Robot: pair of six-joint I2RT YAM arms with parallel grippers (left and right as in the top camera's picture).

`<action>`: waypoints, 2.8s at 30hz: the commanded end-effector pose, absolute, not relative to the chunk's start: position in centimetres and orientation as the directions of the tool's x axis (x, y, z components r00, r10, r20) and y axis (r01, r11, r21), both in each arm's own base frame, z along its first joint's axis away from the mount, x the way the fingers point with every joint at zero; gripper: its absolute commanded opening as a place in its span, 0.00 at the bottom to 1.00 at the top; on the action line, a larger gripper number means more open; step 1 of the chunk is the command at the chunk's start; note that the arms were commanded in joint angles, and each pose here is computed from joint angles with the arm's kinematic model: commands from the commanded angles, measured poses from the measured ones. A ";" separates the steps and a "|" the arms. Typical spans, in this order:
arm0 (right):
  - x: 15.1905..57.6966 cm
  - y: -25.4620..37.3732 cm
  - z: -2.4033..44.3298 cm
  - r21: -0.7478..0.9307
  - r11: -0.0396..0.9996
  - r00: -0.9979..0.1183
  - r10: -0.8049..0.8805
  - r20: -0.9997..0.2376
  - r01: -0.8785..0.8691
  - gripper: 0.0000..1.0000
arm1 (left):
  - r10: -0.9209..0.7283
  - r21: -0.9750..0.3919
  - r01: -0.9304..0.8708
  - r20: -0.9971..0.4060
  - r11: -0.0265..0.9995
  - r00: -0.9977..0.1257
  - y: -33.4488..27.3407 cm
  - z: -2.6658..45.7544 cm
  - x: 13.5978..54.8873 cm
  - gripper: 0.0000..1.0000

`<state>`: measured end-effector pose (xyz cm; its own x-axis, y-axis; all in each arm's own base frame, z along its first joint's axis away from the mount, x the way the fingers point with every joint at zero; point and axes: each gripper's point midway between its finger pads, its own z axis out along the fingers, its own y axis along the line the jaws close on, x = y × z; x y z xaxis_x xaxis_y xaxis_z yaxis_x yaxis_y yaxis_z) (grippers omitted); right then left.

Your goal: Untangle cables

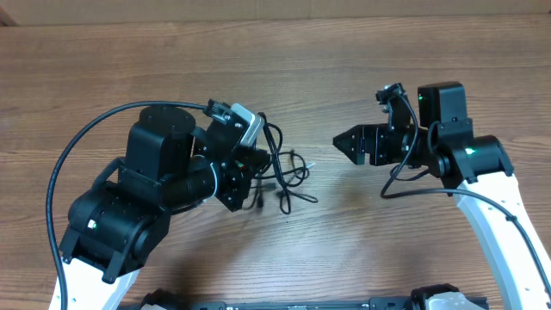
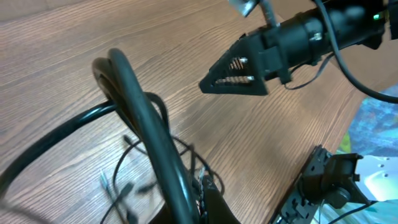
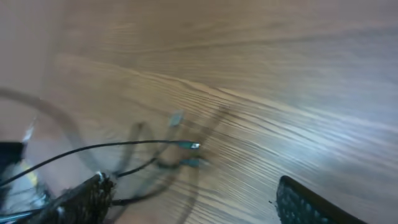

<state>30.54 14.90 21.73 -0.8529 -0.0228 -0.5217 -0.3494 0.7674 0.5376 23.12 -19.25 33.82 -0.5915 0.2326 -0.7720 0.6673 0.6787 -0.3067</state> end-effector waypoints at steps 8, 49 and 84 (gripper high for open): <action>27.4 17.7 29.7 0.517 0.552 -0.660 -0.083 -0.746 -0.654 0.85 | 0.239 -0.349 0.740 -0.794 0.575 -0.560 -21.4 34.8 23.2 0.04; 30.1 15.4 28.1 0.380 0.712 -0.626 -0.107 -0.773 -0.590 0.82 | 0.266 -0.556 0.764 -0.721 0.328 -0.639 -27.8 34.6 21.1 0.04; 30.7 6.7 16.2 0.164 0.986 -0.915 0.030 -0.403 -0.039 0.86 | 0.169 -0.329 0.759 -0.852 0.562 -0.495 -22.3 38.0 21.6 0.04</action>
<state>30.32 7.64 16.37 -0.9181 0.0221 -0.3958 -0.0661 0.9759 0.2078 21.66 -24.70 35.79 -0.5704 0.2136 -0.7931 0.7618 0.4987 -0.4135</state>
